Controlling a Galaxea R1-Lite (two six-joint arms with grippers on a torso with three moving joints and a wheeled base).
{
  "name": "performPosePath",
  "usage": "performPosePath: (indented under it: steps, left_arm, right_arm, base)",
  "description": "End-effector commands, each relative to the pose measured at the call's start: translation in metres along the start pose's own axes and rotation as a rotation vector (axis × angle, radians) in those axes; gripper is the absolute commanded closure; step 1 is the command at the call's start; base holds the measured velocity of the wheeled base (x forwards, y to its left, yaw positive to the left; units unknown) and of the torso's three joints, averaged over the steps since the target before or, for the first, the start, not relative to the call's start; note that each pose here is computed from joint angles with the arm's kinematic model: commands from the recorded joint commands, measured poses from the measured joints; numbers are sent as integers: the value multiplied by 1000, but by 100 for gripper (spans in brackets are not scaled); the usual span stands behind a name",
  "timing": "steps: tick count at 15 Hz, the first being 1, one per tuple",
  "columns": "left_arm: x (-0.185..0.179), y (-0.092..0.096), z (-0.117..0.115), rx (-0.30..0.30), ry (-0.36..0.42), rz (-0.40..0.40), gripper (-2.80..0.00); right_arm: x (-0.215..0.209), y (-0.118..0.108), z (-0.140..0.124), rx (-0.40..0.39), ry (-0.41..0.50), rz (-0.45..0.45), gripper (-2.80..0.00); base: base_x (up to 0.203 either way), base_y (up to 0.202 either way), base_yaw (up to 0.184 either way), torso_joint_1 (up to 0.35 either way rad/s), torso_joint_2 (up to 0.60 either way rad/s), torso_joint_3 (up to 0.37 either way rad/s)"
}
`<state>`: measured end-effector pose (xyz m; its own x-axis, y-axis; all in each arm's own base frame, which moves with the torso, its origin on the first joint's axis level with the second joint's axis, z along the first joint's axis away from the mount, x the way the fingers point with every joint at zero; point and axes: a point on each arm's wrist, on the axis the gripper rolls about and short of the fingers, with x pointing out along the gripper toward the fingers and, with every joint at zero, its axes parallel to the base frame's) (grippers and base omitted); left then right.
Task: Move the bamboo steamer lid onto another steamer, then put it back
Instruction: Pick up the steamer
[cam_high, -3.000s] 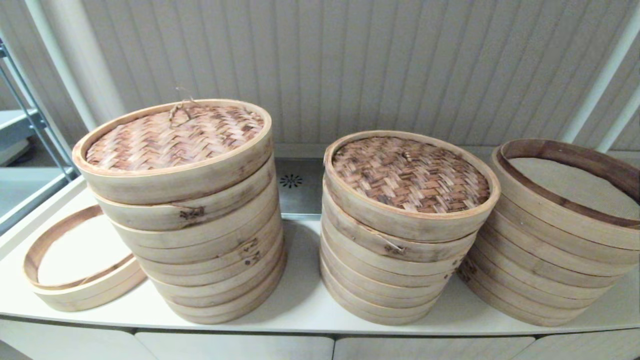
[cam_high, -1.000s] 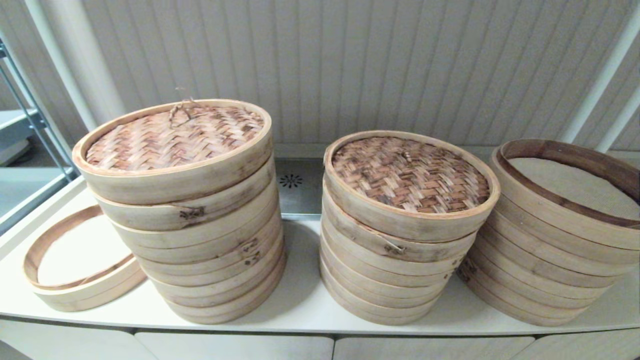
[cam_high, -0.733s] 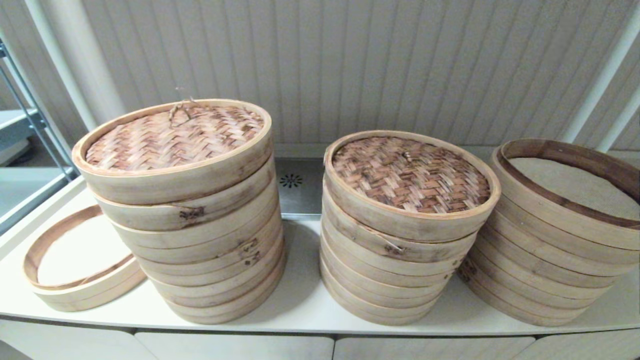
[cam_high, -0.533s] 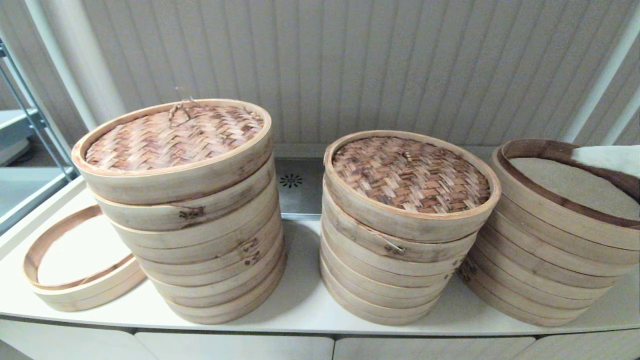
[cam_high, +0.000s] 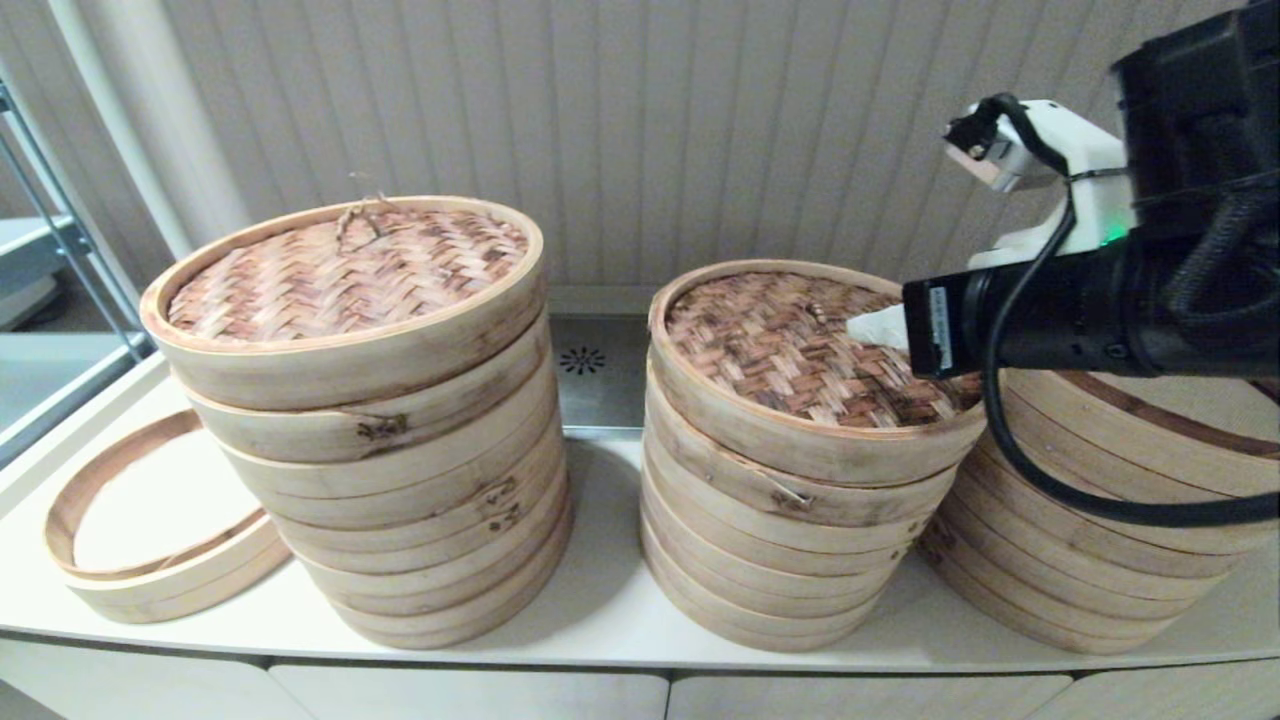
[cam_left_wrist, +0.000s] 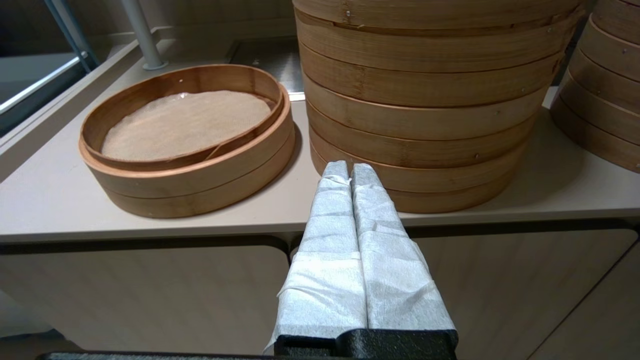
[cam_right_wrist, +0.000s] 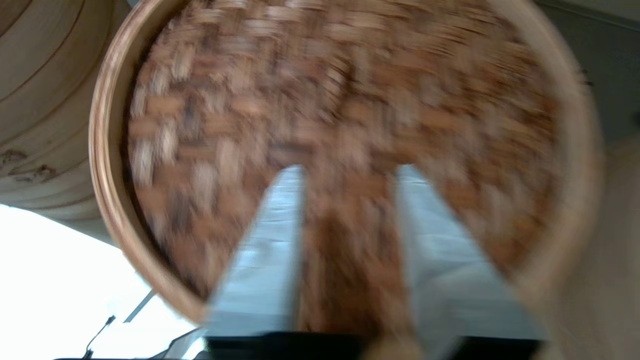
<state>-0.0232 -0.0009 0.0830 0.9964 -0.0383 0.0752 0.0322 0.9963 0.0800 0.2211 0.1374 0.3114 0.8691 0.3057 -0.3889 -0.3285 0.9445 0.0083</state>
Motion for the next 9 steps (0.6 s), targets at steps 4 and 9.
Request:
performPosePath:
  steps: [4, 9]
  left_arm:
    - [2, -1, -10, -1, 34, -3, 0]
    - [2, -1, -10, -1, 35, -3, 0]
  right_arm:
    - [52, 21, -2, -3, -40, -67, -280]
    - [65, 21, -5, -2, -40, -99, -280]
  base:
    - [0, 0, 0, 0, 0, 0]
    - [0, 0, 0, 0, 0, 0]
